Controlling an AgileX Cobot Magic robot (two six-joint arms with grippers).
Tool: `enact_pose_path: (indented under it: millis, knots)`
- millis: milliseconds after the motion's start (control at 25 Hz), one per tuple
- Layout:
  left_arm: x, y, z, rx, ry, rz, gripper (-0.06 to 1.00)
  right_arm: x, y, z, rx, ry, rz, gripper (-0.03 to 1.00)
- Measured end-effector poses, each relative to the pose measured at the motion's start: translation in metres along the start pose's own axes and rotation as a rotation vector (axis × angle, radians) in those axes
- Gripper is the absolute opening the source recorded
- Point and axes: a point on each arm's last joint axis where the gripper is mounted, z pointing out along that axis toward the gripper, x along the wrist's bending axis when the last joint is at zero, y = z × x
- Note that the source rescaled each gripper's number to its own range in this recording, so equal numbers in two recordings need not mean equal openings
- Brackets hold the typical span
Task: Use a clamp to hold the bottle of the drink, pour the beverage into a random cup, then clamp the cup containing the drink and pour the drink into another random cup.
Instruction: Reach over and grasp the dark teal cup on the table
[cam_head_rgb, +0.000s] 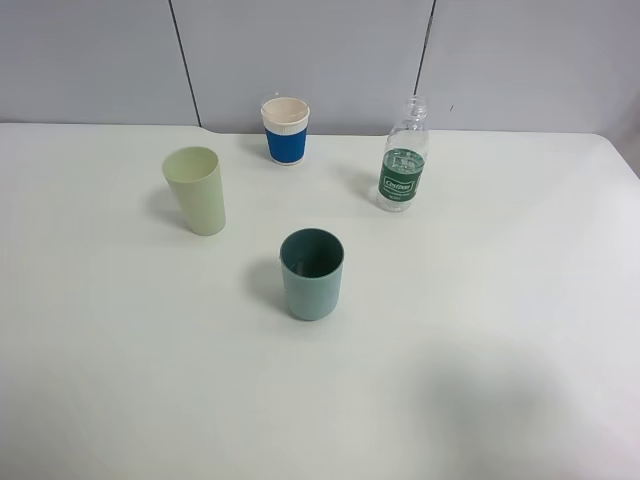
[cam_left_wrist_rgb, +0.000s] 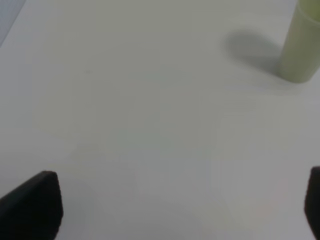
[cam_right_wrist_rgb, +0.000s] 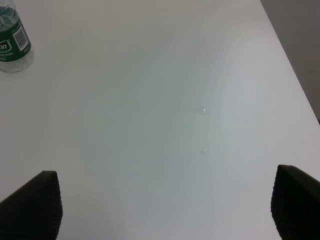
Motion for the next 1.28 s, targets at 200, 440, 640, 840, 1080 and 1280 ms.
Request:
enact_pose_path:
  millis: [200,440,640,840,1080,1280]
  knots:
    - [0.0000,0.0000,0.0000,0.000,0.000,0.000,0.96,0.0000,0.0000,0.0000,0.000,0.000,0.000,0.66]
    - [0.0000,0.0000,0.0000,0.000,0.000,0.000,0.96,0.0000,0.0000,0.0000,0.000,0.000,0.000,0.66]
    - [0.0000,0.0000,0.0000,0.000,0.000,0.000,0.96,0.0000,0.0000,0.0000,0.000,0.000,0.000,0.66]
    - [0.0000,0.0000,0.0000,0.000,0.000,0.000,0.96,0.0000,0.0000,0.0000,0.000,0.000,0.000,0.66]
    - [0.0001,0.0000,0.0000,0.000,0.001,0.000,0.96,0.0000,0.0000,0.0000,0.000,0.000,0.000,0.66]
    - [0.0001,0.0000,0.0000,0.000,0.001,0.000,0.96,0.0000,0.0000,0.0000,0.000,0.000,0.000,0.66]
